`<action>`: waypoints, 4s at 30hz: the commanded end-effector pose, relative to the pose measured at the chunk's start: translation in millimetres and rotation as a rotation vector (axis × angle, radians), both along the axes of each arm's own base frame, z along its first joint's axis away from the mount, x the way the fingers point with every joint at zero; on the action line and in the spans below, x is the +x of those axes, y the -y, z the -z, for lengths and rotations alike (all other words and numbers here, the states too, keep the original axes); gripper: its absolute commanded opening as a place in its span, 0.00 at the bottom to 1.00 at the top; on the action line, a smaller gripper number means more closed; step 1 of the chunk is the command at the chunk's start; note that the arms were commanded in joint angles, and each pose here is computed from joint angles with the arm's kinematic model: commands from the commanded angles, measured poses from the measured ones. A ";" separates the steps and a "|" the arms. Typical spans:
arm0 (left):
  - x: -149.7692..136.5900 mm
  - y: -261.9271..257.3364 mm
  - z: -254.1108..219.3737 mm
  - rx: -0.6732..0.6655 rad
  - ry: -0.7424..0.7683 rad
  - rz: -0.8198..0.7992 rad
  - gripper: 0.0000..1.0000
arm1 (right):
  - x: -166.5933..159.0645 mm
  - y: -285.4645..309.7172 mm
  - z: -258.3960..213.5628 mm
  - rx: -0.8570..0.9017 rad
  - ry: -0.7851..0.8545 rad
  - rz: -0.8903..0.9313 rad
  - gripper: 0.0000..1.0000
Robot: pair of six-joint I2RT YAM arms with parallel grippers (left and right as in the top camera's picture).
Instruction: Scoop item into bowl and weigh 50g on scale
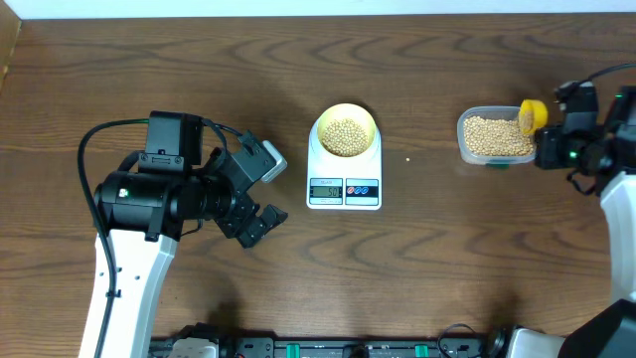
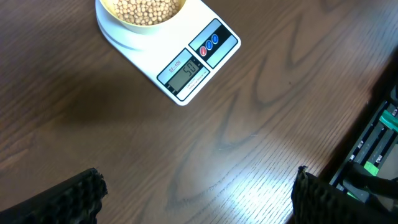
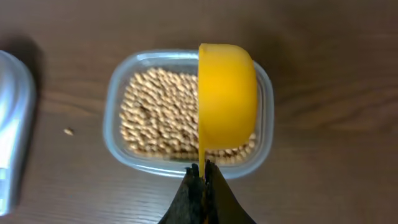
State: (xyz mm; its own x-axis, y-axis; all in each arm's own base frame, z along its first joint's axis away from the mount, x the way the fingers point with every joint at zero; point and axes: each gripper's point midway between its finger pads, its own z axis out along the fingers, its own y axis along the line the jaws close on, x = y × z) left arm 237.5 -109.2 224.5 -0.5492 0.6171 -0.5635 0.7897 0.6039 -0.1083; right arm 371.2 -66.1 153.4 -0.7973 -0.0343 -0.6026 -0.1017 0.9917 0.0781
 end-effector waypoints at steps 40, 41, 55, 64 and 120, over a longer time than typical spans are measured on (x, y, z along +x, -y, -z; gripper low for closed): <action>0.8 -2.2 0.5 0.006 -0.002 -0.009 0.98 | -183.1 -176.4 85.5 0.829 -0.414 -0.157 0.01; 0.8 -2.2 0.5 0.006 -0.002 -0.009 0.98 | -183.3 -176.8 87.1 0.852 -0.398 -0.158 0.01; 0.8 -2.2 0.5 0.006 -0.002 -0.009 0.98 | -185.6 -164.7 100.2 0.934 -0.361 -0.052 0.99; 0.7 -2.1 0.5 0.005 -0.002 -0.008 0.98 | -189.0 -165.8 100.7 0.941 -0.381 -0.043 0.99; 0.7 -2.1 0.5 0.005 -0.002 -0.008 0.98 | -175.9 -138.0 83.9 0.533 -0.095 -0.086 0.99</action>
State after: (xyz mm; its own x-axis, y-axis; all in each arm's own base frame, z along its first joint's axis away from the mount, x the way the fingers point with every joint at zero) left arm 237.5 -109.2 224.3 -0.5494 0.6171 -0.5633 0.7897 0.6039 -0.1086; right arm 195.6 70.1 66.0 -0.8705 0.2154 -0.4426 -0.1130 0.7877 0.6056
